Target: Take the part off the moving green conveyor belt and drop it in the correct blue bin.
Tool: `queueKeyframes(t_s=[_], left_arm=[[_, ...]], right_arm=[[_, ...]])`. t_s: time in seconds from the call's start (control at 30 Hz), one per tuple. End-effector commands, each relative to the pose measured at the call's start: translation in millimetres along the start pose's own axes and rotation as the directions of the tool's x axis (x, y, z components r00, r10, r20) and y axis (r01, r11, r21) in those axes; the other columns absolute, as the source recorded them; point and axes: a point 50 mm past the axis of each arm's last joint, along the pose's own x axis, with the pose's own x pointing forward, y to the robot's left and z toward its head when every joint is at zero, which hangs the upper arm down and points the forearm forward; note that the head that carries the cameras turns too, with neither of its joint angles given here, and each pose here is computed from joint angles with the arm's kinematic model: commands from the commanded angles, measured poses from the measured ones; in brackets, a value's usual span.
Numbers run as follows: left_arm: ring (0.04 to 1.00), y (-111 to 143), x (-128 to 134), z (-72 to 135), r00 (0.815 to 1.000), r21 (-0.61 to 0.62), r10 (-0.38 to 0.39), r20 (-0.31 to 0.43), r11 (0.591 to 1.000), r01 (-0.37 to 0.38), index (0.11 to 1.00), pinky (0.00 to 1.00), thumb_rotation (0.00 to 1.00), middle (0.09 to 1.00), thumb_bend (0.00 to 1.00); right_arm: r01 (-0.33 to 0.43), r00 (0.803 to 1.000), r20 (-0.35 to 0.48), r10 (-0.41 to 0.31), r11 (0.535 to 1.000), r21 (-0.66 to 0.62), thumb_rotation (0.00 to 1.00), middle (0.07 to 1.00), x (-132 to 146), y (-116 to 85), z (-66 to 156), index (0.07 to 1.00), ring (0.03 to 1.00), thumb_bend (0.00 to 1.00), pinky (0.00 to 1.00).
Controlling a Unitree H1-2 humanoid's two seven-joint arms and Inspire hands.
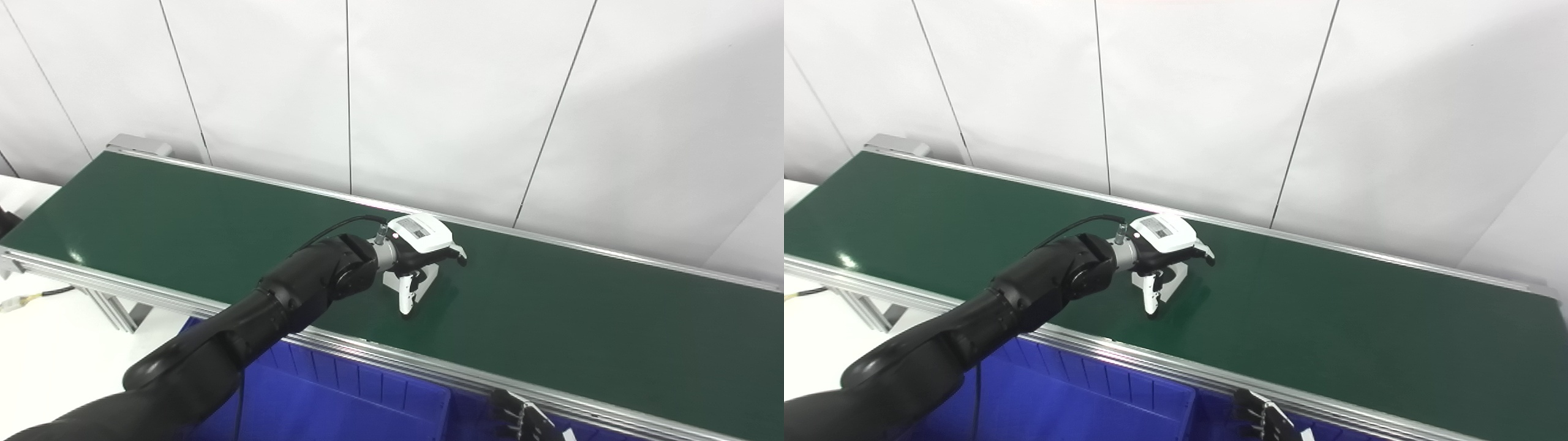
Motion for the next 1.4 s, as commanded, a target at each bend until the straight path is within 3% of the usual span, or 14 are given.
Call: queueKeyframes(t_s=[0.0, 0.13, 0.37, 0.6, 0.8, 0.83, 0.9, 0.97, 1.1, 1.37], left_arm=[[0.809, 28.7, 5.6, -5.3, 0.996, 0.039, 0.093, -0.004, 0.995, -0.093, 0.785, 0.75, 0.01, 0.806, 0.98], [0.795, 24.8, 7.5, -6.4, 0.995, 0.06, 0.101, -0.009, 0.993, -0.101, 0.763, 0.74, 0.0, 0.79, 0.97], [0.752, 16.0, 10.3, -5.9, 0.991, 0.097, 0.122, -0.058, 0.989, -0.116, 0.724, 0.72, 0.0, 0.762, 0.71], [0.691, 2.4, 12.5, -1.1, 0.983, 0.124, 0.151, -0.106, 0.983, -0.138, 0.68, 0.67, 0.0, 0.722, 0.72], [0.594, -0.2, 13.2, 1.5, 0.979, 0.126, 0.17, -0.116, 0.98, -0.156, 0.662, 0.53, 0.0, 0.666, 0.7], [0.532, 0.3, 13.2, 1.7, 0.978, 0.129, 0.176, -0.115, 0.978, -0.161, 0.66, 0.49, 0.0, 0.646, 0.59], [0.442, 1.7, 12.5, 2.0, 0.975, 0.132, 0.195, -0.105, 0.975, -0.181, 0.589, 0.42, 0.0, 0.553, 0.52], [0.421, 4.9, 11.6, 1.7, 0.974, 0.121, 0.204, -0.098, 0.974, -0.192, 0.537, 0.42, 0.0, 0.534, 0.5], [0.396, 13.7, 10.5, 3.3, 0.973, 0.099, 0.21, -0.101, 0.975, -0.2, 0.541, 0.36, 0.0, 0.505, 0.5], [0.401, 46.8, -3.4, 16.7, 0.974, 0.077, 0.213, -0.079, 0.975, -0.207, 0.528, 0.36, 0.0, 0.517, 0.5]], right_arm=[[0.013, 0.996, 0.093, -0.013, 1.0, 0.004, 0.15, 0.862, 8.7, 0.8, 15.5, 0.778, 0.753, 0.8, 0.66], [0.013, 0.996, 0.09, -0.014, 1.0, 0.004, 0.17, 0.861, 8.4, 1.3, 14.9, 0.779, 0.754, 0.8, 0.66], [0.018, 0.996, 0.091, -0.019, 1.0, 0.006, 0.18, 0.861, 7.1, 1.9, 15.1, 0.779, 0.752, 0.81, 0.65], [0.015, 0.995, 0.096, -0.016, 1.0, 0.01, 0.17, 0.86, 6.9, 4.2, 16.4, 0.777, 0.749, 0.81, 0.65], [0.012, 0.995, 0.095, -0.013, 1.0, 0.016, 0.16, 0.863, 6.4, 4.1, 16.0, 0.779, 0.76, 0.8, 0.67], [0.012, 0.995, 0.095, -0.013, 1.0, 0.013, 0.16, 0.863, 6.4, 4.0, 16.1, 0.78, 0.761, 0.8, 0.66], [0.012, 0.995, 0.098, -0.013, 1.0, 0.007, 0.16, 0.863, 5.8, 4.2, 16.8, 0.78, 0.758, 0.79, 0.66], [0.012, 0.995, 0.1, -0.013, 1.0, 0.005, 0.16, 0.862, 5.7, 4.5, 17.3, 0.78, 0.756, 0.79, 0.66], [0.015, 0.995, 0.1, -0.016, 1.0, 0.008, 0.16, 0.858, 6.8, 5.0, 17.4, 0.775, 0.751, 0.8, 0.65], [0.012, 0.995, 0.098, -0.013, 1.0, 0.015, 0.17, 0.863, 6.8, 3.9, 16.8, 0.781, 0.759, 0.8, 0.66]])
